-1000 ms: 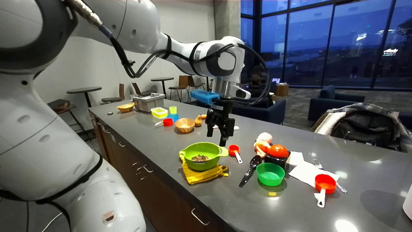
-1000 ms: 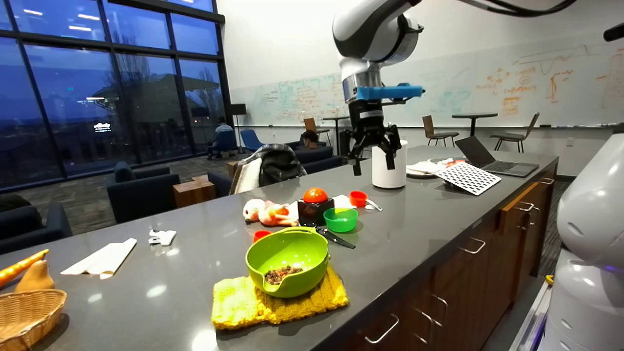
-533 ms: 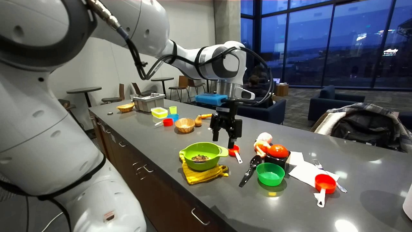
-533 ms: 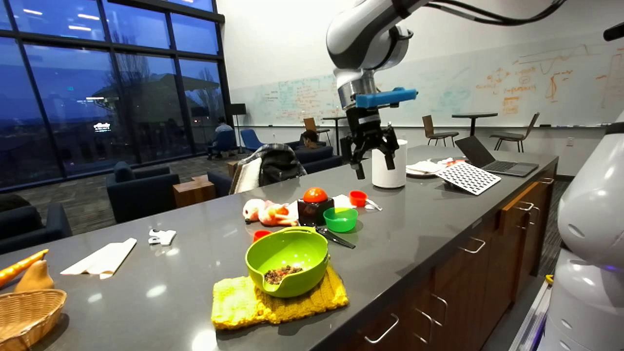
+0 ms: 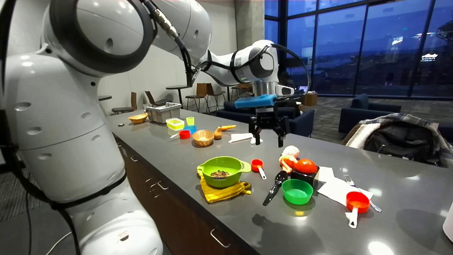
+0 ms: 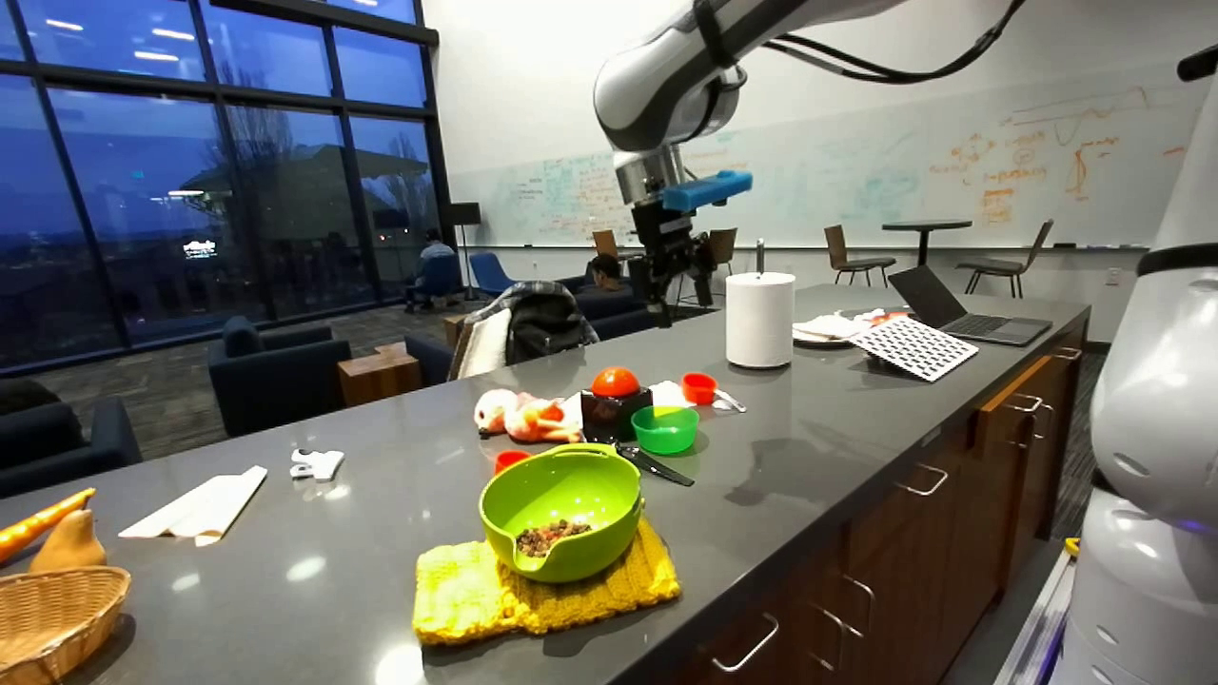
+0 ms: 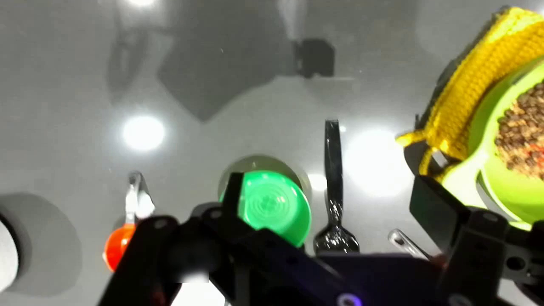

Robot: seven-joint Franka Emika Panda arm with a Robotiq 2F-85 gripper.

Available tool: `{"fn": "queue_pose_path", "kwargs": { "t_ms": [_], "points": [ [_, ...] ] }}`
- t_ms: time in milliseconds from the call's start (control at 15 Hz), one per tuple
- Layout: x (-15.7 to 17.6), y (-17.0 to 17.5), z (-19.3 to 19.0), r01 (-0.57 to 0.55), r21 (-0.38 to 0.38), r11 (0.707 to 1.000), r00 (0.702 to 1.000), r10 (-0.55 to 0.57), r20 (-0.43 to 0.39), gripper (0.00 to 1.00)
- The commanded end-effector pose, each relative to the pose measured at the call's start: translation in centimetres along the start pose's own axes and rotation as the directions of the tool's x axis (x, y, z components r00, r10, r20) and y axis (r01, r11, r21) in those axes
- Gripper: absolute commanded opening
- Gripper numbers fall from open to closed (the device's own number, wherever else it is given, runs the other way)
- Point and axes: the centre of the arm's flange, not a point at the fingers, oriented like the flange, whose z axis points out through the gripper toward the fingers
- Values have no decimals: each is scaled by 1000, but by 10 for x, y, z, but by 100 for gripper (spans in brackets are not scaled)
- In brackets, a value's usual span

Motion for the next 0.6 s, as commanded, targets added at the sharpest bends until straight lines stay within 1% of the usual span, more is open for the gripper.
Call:
{"fn": "queue_pose_path", "kwargs": {
  "t_ms": [0, 67, 133, 200, 533],
  "points": [
    [23, -10, -51, 129, 61, 990, 981, -119, -153, 100],
    [13, -9, -25, 63, 34, 997, 994, -60, -90, 100],
    [16, -12, -37, 87, 40, 995, 989, -82, -122, 100],
    [17, -14, -45, 100, 43, 994, 986, -93, -138, 100],
    [18, -14, -46, 113, 42, 993, 984, -106, -143, 100]
  ]
}}
